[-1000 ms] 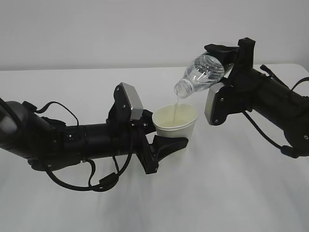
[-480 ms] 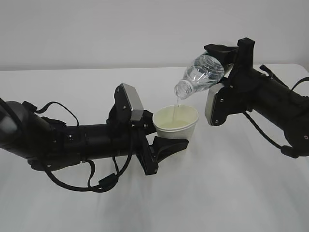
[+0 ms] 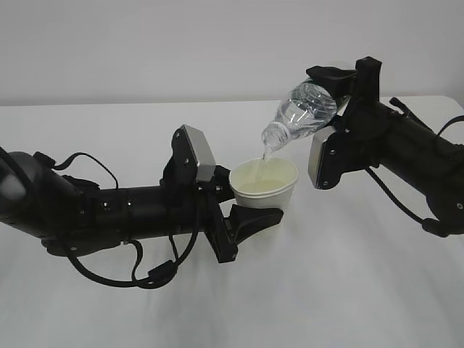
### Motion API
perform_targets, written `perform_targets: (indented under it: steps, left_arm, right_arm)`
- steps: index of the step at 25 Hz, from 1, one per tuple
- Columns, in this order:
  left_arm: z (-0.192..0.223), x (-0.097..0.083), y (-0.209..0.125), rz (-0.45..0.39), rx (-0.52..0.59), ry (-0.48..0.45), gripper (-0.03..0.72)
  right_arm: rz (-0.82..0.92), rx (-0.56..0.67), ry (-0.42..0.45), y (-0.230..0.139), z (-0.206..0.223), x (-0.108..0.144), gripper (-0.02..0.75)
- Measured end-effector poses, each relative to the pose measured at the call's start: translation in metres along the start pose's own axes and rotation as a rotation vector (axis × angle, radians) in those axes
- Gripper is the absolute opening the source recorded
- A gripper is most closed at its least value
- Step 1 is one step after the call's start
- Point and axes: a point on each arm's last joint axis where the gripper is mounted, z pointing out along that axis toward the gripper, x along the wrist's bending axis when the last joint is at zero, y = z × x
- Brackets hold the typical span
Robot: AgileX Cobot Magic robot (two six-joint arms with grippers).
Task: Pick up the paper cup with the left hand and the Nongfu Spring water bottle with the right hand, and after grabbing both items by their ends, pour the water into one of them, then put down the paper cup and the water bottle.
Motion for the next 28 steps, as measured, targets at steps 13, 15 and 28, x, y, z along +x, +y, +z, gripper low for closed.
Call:
perform_targets:
  steps: [13,15,28]
  left_arm:
    - [0.0000,-0.0001,0.0000,0.001,0.000,-0.001,0.429]
    - [0.0000,-0.0001,0.0000,0.001,0.000,-0.001,0.429]
    - [0.0001,-0.0001,-0.0005,0.000,0.001,-0.001,0.429]
  right_arm:
    - [-0.002,0.000,0.000,0.0000,0.0000,0.0000,0.484]
    - [-0.002,0.000,0.000,0.0000,0.0000,0.0000,0.484]
    - [-0.002,0.000,0.000,0.0000,0.0000,0.0000,0.484]
